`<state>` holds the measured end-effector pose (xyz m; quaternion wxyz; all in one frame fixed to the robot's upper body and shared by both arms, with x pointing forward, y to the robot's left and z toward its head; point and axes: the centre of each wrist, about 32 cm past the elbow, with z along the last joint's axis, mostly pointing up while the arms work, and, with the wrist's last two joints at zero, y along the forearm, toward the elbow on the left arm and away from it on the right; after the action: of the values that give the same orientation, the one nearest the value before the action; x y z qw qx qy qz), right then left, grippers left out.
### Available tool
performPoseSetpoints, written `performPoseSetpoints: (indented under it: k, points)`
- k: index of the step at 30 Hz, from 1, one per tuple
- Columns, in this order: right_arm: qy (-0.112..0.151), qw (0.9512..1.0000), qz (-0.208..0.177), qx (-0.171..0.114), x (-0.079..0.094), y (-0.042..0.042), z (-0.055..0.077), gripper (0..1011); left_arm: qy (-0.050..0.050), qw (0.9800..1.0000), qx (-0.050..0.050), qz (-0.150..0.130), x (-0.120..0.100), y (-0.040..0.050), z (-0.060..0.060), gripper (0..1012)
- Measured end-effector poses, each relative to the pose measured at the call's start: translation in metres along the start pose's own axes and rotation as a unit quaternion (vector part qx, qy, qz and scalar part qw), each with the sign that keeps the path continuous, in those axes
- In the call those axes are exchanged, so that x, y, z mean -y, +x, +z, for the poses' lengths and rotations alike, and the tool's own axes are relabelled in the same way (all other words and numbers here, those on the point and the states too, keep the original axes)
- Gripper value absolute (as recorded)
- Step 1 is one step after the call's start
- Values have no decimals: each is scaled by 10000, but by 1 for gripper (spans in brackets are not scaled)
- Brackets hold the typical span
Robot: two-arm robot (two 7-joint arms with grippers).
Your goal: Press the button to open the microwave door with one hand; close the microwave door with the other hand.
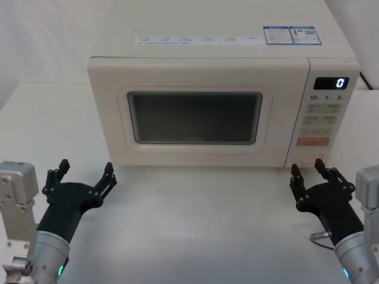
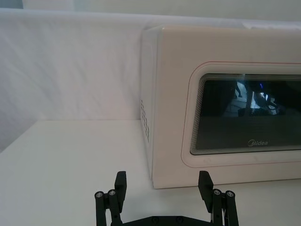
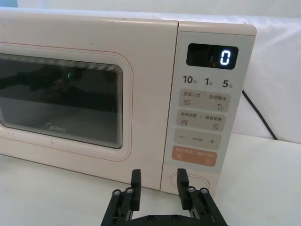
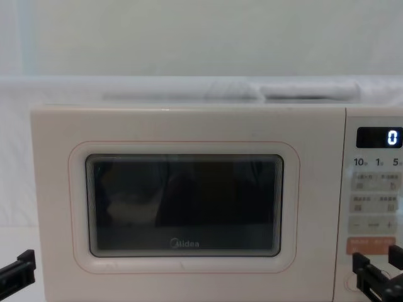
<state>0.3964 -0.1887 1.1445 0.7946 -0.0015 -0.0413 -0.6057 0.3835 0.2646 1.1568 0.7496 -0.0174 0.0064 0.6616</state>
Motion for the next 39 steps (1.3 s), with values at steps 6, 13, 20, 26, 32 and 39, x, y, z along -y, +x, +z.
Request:
performPoseSetpoints:
  k: [6,13,20,26,32,39]
  points:
    - [0,10000,0,0,0,0,0,339,0,10000,0,0,0,0,0,1001]
    - [0,10000,0,0,0,0,0,107,0,10000,0,0,0,0,0,1001]
    - [0,10000,0,0,0,0,0,0,0,10000,0,0,0,0,0,1001]
    - [1,10000,-14,-6,-2,5,1,0,0,10000,0,0,0,0,0,1001]
    - [-144,9999,30,-50,-36,14,-59,0,0,10000,0,0,0,0,0,1001]
    - [-344,9993,70,-127,-110,12,-143,0,0,10000,0,0,0,0,0,1001]
